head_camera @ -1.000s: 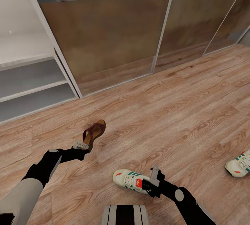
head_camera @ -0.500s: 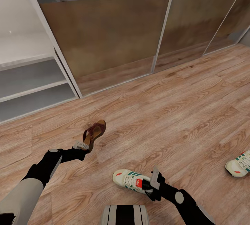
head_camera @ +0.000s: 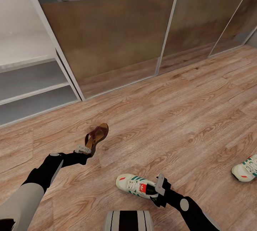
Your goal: Pick up the two gym shoes and the two sandals from the corridor floor and place them onto the hallstand (shoe rack) in the corridor, making sure they are on the rack and not on the floor. Arrange them so the two gym shoes are next to each other and the two sandals are next to each other.
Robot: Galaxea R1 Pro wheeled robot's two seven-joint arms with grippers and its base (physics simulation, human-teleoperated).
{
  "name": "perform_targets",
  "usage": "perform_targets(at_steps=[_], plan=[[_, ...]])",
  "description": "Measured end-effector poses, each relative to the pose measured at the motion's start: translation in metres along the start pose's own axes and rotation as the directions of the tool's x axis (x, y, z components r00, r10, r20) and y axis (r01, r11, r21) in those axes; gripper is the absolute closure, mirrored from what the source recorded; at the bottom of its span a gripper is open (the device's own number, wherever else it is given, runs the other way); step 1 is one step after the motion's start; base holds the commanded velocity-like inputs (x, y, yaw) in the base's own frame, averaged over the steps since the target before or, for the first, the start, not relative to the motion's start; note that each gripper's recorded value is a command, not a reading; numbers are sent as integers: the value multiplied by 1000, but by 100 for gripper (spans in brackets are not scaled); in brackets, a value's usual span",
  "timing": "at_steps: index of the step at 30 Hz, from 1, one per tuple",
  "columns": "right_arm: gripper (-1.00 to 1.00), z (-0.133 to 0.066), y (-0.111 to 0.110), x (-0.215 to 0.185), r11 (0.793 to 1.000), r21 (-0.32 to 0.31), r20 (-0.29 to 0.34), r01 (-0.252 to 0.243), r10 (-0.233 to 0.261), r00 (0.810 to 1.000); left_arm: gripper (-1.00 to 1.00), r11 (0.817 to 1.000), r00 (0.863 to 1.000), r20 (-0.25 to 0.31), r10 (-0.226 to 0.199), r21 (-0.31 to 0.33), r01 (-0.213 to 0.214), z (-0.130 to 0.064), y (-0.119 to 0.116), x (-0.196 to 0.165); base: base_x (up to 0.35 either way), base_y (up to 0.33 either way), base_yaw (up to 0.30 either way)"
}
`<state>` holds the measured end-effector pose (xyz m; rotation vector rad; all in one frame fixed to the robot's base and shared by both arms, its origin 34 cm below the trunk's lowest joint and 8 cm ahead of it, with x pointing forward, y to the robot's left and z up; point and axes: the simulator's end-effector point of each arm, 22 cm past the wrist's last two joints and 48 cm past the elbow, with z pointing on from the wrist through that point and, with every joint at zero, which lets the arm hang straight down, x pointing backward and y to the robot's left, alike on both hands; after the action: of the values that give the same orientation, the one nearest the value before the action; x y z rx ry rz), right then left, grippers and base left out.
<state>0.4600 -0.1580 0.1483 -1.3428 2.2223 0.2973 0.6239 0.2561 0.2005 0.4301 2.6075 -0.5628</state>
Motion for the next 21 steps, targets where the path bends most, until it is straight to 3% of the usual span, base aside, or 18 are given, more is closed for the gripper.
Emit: perform_targets(at_steps=[21], plan=[[-100, 9, 14, 15, 999, -30, -21, -19, 19, 1000, 100, 1000, 999, -37, -18, 8, 18, 14, 3, 22, 0, 0, 0]])
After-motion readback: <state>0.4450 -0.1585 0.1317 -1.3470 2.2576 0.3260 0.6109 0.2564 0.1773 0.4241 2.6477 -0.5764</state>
